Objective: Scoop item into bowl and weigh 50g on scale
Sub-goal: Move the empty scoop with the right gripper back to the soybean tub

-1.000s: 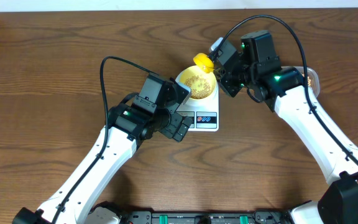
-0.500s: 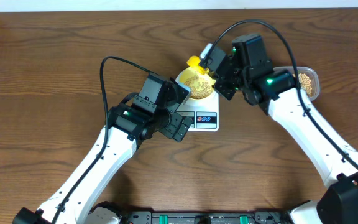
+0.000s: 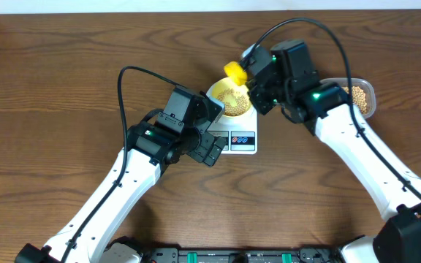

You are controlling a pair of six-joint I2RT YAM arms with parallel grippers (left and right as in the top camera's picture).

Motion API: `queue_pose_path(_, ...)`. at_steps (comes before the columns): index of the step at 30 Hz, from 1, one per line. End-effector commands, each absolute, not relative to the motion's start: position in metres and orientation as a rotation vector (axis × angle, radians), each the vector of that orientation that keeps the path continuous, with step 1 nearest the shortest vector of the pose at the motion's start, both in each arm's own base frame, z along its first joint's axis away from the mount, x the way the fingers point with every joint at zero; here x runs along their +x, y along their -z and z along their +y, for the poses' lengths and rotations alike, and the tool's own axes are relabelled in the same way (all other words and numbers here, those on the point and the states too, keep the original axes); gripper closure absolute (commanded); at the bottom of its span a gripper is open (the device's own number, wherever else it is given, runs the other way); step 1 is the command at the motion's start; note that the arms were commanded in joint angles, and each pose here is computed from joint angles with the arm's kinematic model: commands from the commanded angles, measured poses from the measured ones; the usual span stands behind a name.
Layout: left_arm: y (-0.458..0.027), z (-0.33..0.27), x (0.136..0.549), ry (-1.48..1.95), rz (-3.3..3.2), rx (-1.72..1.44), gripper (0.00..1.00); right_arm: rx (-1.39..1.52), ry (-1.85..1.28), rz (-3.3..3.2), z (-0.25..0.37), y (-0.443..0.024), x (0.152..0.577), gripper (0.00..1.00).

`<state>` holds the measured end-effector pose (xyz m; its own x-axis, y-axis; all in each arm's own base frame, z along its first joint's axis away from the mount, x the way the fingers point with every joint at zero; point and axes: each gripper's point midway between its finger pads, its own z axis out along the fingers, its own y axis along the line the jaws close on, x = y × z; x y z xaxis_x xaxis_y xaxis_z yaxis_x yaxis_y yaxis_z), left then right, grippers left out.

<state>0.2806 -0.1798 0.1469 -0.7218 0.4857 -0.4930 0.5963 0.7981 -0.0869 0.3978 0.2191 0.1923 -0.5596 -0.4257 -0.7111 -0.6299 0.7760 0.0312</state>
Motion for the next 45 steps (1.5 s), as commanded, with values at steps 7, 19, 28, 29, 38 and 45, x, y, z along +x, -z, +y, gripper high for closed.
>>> queue_pose_path(7,-0.141,-0.177,0.279,0.318,2.550,0.802,0.04,-0.311,-0.368,2.214,0.129,-0.264,0.405,0.99)
queue_pose_path(19,-0.141,-0.177,0.279,0.318,2.550,0.802,0.04,0.143,0.026,2.523,-0.026,-0.208,0.375,0.99)
queue_pose_path(28,-0.141,-0.177,0.279,0.318,2.550,0.802,0.04,0.208,0.089,2.609,-0.046,-0.181,0.374,0.99)
queue_pose_path(29,-0.141,-0.177,0.279,0.318,2.550,0.802,0.04,0.213,0.102,2.631,-0.048,-0.175,0.373,0.99)
queue_pose_path(38,-0.141,-0.177,0.279,0.318,2.550,0.802,0.04,0.223,0.135,2.723,-0.052,-0.141,0.378,0.99)
queue_pose_path(45,-0.141,-0.177,0.279,0.318,2.550,0.802,0.04,0.237,0.116,2.767,-0.050,-0.119,0.383,0.99)
